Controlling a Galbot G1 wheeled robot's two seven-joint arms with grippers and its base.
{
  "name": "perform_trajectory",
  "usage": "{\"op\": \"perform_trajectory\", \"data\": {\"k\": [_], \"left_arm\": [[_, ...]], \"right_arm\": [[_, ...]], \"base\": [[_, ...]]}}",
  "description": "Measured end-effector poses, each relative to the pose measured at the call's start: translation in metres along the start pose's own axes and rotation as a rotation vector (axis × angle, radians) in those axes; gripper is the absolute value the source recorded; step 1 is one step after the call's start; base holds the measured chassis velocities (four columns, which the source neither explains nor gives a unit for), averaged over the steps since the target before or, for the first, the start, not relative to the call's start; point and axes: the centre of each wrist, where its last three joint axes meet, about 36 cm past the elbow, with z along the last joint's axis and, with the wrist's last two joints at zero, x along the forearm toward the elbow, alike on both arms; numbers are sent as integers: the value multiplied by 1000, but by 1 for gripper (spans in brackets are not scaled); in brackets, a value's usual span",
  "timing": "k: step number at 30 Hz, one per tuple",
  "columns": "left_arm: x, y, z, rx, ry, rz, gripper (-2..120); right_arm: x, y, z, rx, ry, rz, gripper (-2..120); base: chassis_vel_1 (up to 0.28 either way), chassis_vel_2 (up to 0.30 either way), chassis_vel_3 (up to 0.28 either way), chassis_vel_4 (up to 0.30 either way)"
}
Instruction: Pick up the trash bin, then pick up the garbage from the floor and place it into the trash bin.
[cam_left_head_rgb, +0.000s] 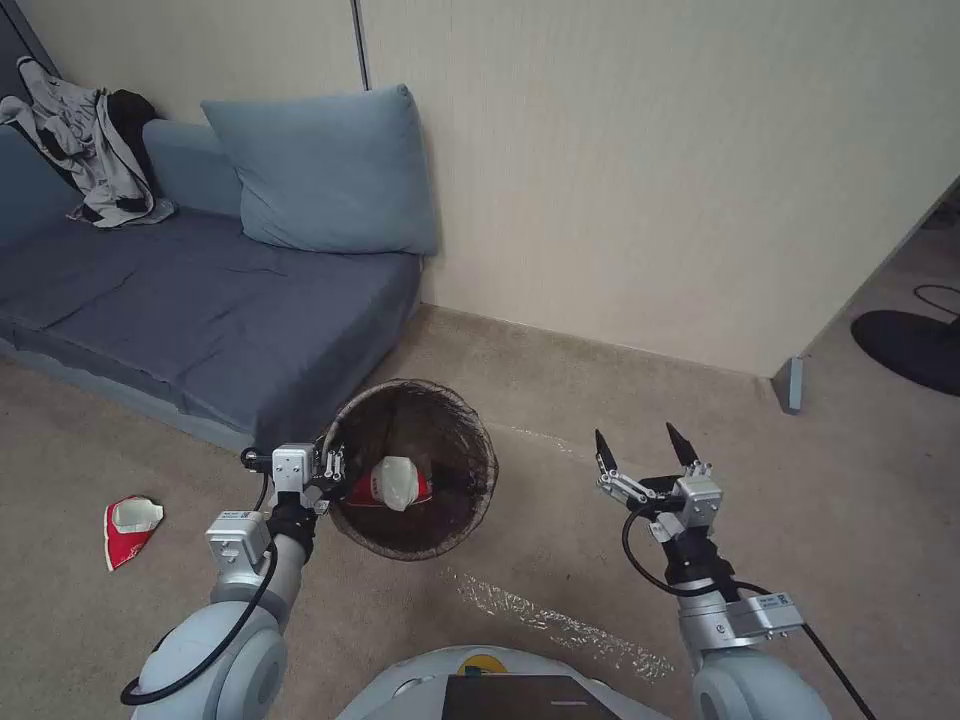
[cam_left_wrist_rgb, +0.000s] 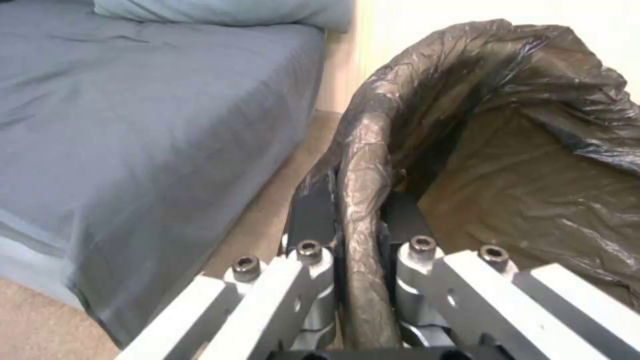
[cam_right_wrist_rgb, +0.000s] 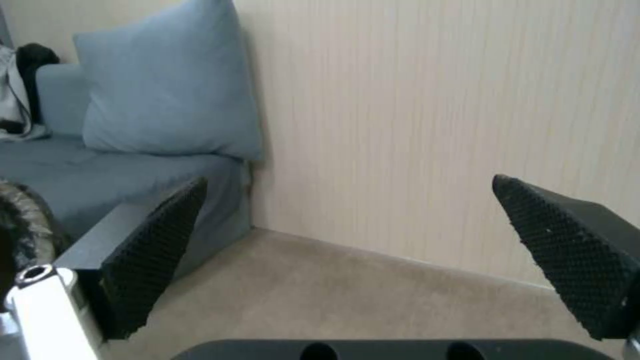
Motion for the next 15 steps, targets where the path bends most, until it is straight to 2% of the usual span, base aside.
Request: {"op": "perform_trajectory", "data": {"k": [15], "left_arm": [[4,-1,-2,-13,13,-5,5]], "right_arm": [[-3,-4,-1,-7,4,-1,100]], "base": [[4,4,3,3]]}}
